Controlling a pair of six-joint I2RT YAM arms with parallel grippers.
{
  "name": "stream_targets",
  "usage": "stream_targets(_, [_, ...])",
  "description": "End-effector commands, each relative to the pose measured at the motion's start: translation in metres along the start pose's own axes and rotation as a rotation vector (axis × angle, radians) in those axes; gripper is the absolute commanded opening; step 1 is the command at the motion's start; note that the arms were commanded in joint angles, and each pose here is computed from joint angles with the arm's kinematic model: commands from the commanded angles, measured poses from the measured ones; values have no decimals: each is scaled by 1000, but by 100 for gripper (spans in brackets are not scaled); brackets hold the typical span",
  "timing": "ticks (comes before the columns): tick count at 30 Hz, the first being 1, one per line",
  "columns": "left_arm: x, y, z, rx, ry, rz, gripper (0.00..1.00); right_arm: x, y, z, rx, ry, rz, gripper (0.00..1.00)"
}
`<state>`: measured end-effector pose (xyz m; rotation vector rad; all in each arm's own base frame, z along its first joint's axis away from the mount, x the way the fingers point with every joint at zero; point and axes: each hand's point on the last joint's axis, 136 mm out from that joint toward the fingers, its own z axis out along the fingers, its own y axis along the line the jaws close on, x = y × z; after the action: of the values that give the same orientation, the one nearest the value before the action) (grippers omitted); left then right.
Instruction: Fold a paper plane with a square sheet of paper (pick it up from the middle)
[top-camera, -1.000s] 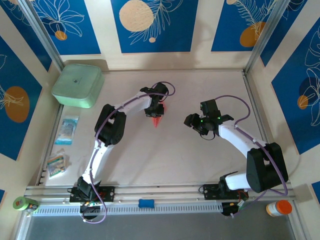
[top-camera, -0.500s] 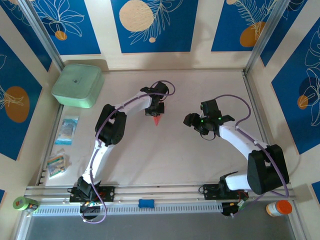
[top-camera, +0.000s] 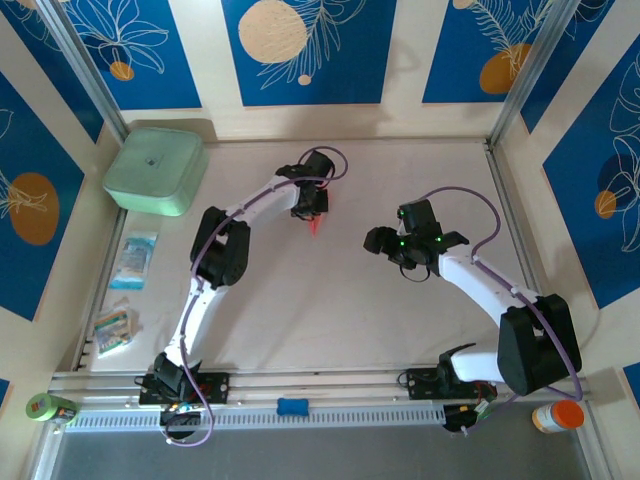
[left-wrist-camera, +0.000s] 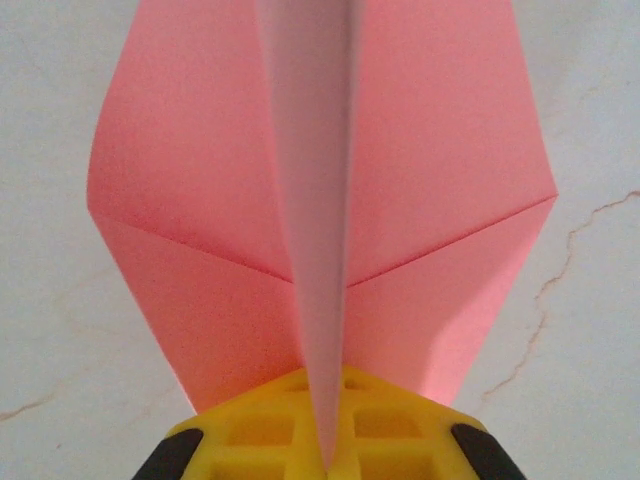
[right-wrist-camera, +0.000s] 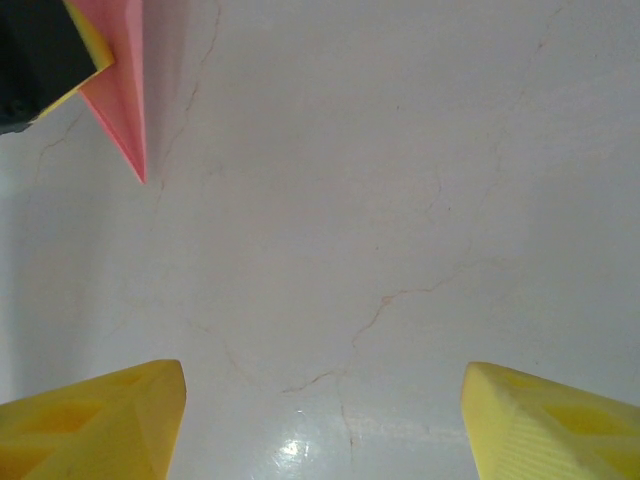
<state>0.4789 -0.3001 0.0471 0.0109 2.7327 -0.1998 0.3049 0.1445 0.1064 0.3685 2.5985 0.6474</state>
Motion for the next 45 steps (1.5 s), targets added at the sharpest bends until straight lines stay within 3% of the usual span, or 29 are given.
stream_targets(1, [5, 4, 12, -10, 34, 19, 8, 3, -2, -2, 11, 1, -18, 73])
stream_targets(14, [15, 12, 26, -45, 64, -1, 24, 5, -3, -1, 12, 11, -8, 73])
stream_targets(26, [39, 27, 42, -145, 127, -36, 24, 6, -2, 3, 8, 24, 2, 72])
stream_targets(45, [-24, -4, -67, -4, -91, -57, 38, -6, 3, -4, 11, -13, 10, 72])
